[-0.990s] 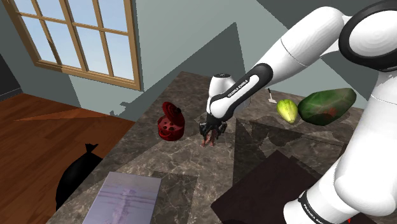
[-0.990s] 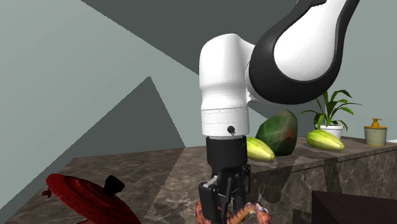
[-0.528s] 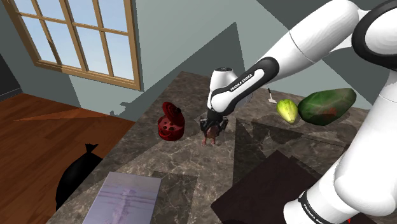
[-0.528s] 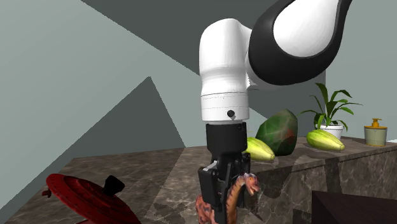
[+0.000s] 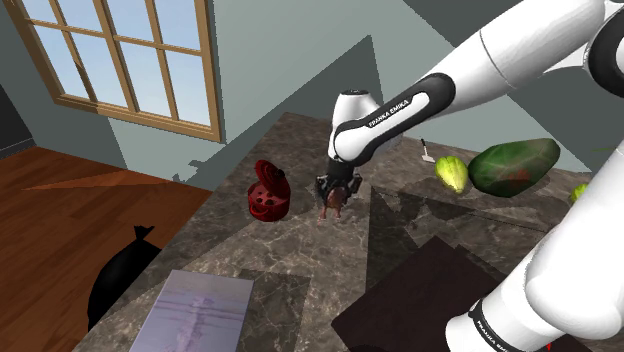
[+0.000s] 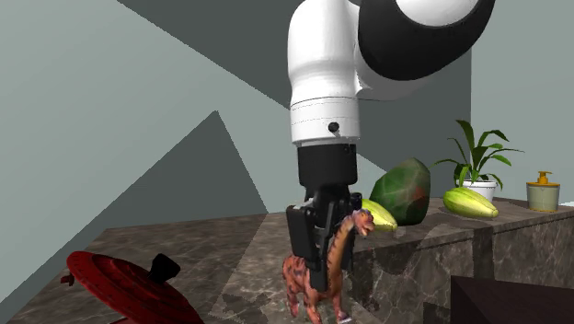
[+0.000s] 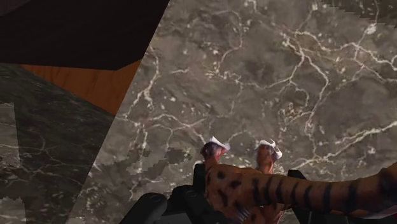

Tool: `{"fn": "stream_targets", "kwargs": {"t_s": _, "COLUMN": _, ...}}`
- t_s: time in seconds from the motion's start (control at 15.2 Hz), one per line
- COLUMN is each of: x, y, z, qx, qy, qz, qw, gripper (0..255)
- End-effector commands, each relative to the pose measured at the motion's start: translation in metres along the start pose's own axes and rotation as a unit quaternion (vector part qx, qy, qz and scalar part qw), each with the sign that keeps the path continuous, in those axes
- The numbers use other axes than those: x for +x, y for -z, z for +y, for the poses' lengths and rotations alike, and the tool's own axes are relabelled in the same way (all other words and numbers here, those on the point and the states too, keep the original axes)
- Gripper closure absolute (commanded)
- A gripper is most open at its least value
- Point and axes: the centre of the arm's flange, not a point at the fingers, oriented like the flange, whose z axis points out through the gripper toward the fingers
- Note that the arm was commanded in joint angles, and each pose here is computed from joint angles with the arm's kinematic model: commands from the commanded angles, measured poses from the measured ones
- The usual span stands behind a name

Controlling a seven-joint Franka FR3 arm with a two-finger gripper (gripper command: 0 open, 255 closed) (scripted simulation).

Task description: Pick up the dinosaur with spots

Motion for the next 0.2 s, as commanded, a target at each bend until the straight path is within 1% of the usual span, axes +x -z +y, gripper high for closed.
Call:
{"fn": "stream_targets", "kwargs": {"t_s": 0.0, "x": -0.0013, "y": 0.0111, "z": 0.0000, "qx": 0.000, "qy": 0.000, "qz": 0.000, "qw": 1.0000, "gripper": 255}}
{"fn": "stream_targets", "kwargs": {"t_s": 0.13, "x": -0.0013, "y": 0.0119, "z": 0.0000, "qx": 0.000, "qy": 0.000, "qz": 0.000, "qw": 1.0000, "gripper": 255}}
